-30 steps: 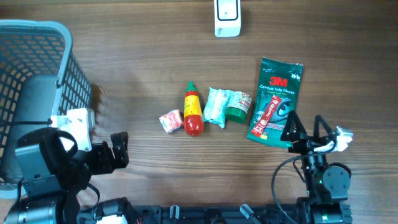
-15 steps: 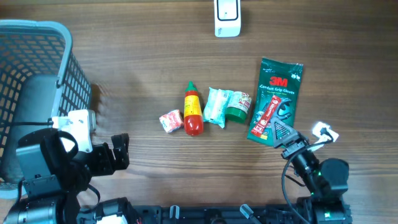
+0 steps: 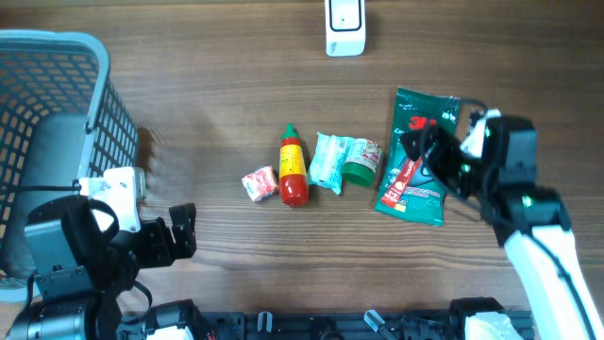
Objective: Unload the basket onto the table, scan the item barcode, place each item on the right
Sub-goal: 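Reach the right gripper to the glove pack and grasp the red Nescafe stick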
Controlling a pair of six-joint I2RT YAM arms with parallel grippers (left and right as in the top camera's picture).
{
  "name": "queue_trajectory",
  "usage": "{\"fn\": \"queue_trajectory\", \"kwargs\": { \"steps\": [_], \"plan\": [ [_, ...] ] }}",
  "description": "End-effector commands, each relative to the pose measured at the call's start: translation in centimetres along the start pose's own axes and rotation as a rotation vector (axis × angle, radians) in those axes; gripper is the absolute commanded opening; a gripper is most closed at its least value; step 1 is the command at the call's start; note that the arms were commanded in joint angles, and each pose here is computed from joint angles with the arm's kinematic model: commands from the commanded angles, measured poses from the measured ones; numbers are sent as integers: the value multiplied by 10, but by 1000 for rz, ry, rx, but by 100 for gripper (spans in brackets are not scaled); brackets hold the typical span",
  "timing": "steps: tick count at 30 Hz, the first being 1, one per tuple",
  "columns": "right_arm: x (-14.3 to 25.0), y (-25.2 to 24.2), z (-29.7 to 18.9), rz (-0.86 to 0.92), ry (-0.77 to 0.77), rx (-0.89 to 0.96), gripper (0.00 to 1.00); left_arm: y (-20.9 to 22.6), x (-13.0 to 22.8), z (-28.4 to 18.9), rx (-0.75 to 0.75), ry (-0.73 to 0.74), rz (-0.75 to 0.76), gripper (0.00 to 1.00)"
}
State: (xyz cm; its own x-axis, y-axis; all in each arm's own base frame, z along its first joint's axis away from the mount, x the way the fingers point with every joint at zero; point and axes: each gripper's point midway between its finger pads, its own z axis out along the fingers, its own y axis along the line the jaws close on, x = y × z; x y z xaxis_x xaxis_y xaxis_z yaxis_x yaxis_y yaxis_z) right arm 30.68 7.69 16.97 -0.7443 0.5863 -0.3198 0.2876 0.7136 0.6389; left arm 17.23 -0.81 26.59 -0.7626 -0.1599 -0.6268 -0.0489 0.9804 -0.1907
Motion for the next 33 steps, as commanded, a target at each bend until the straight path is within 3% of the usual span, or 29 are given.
{"fn": "queue_trajectory", "kwargs": {
  "steps": [1,3,5,8,13,19,23,27,29,32,33],
  "plan": [
    [1,-2,26,20,76,8,98,-2,-1,-2,12,-12,21,100],
    [11,-9,42,42,143,26,93,-2,-1,-2,12,-12,21,100],
    [25,-21,63,55,219,73,100,-2,-1,-2,12,-12,21,100],
    [40,-25,84,-36,278,89,100,-2,-1,-2,12,-12,21,100],
    [35,-62,84,93,186,319,99,-2,-1,-2,12,-12,21,100],
    [13,-101,74,81,37,536,72,-2,-1,-2,12,-12,21,100],
    [13,-115,87,72,45,584,67,-2,-1,-2,12,-12,21,100],
    [20,-114,120,55,103,514,63,-2,-1,-2,12,-12,21,100],
    [26,-115,130,82,131,496,41,-2,-1,-2,12,-12,21,100],
    [27,-112,131,106,137,482,24,-2,-1,-2,12,-12,21,100],
    [29,-109,130,110,151,466,11,-2,-1,-2,12,-12,21,100]
  ]
}}
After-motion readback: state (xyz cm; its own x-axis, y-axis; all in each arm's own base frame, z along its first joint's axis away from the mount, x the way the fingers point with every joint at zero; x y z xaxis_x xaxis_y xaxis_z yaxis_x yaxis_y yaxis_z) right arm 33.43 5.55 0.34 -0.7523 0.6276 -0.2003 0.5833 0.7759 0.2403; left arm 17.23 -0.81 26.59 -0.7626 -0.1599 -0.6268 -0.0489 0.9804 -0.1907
